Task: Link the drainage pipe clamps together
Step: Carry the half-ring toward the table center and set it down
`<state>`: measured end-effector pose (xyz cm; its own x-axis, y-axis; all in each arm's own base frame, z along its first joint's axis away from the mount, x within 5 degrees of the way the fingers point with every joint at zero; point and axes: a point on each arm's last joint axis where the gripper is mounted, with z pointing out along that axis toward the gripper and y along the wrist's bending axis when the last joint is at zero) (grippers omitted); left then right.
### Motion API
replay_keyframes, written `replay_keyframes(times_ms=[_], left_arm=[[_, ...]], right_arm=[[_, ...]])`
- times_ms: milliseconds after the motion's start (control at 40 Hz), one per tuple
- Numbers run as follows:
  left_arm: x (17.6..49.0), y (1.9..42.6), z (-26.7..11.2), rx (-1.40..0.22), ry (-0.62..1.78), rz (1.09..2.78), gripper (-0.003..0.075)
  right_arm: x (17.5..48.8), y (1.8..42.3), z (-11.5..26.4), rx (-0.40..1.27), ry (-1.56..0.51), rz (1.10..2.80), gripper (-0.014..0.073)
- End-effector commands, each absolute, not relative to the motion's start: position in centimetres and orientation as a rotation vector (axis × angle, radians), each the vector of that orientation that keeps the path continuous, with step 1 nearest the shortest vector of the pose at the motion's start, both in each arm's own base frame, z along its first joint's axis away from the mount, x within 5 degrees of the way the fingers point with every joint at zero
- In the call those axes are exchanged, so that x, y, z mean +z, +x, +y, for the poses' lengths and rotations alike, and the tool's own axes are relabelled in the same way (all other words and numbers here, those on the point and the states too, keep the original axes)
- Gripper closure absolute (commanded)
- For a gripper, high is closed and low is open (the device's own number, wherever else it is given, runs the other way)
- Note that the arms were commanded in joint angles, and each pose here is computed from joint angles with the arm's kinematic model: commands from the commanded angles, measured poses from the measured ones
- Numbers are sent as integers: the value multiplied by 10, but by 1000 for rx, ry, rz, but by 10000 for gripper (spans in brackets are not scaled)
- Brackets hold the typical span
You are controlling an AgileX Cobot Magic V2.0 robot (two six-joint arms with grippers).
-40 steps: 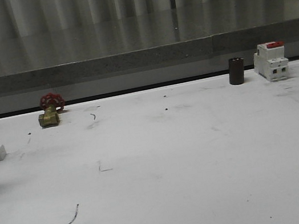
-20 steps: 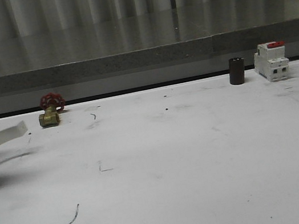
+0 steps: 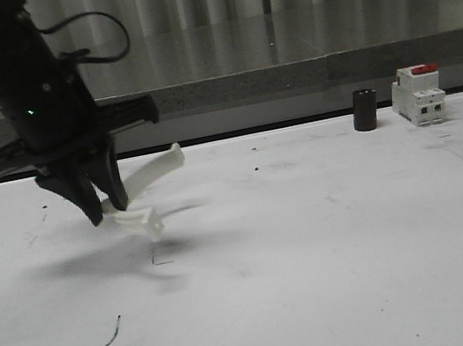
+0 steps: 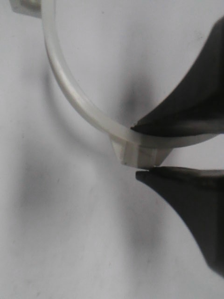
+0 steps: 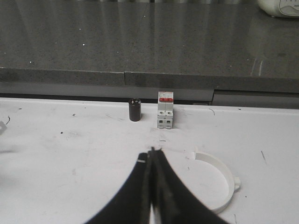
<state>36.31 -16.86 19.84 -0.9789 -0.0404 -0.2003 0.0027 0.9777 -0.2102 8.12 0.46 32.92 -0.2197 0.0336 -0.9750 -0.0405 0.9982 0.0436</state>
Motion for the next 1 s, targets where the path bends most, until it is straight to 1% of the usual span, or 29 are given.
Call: replay_keyframes(times_ms=[0, 75, 200, 375, 500, 874, 974], left_arm=[[219, 363, -187, -315, -14, 2812, 697], [212, 364, -188, -237, -51, 2823, 697], [206, 367, -184, -212, -165, 2829, 697], [208, 371, -186, -259, -229, 2790, 696], [208, 372, -186, -271, -231, 2774, 685], [187, 374, -191, -293, -290, 2838, 685], [186, 374, -191, -291, -290, 2841, 660]], right_arm=[[346, 83, 3, 46, -5, 1699, 716], [346, 83, 3, 46, -5, 1699, 716], [346, 83, 3, 46, -5, 1699, 716], [346, 83, 3, 46, -5, 1699, 716], [346, 83, 3, 46, -5, 1699, 716], [346, 83, 3, 46, -5, 1699, 716], [346, 83, 3, 46, -5, 1699, 716]])
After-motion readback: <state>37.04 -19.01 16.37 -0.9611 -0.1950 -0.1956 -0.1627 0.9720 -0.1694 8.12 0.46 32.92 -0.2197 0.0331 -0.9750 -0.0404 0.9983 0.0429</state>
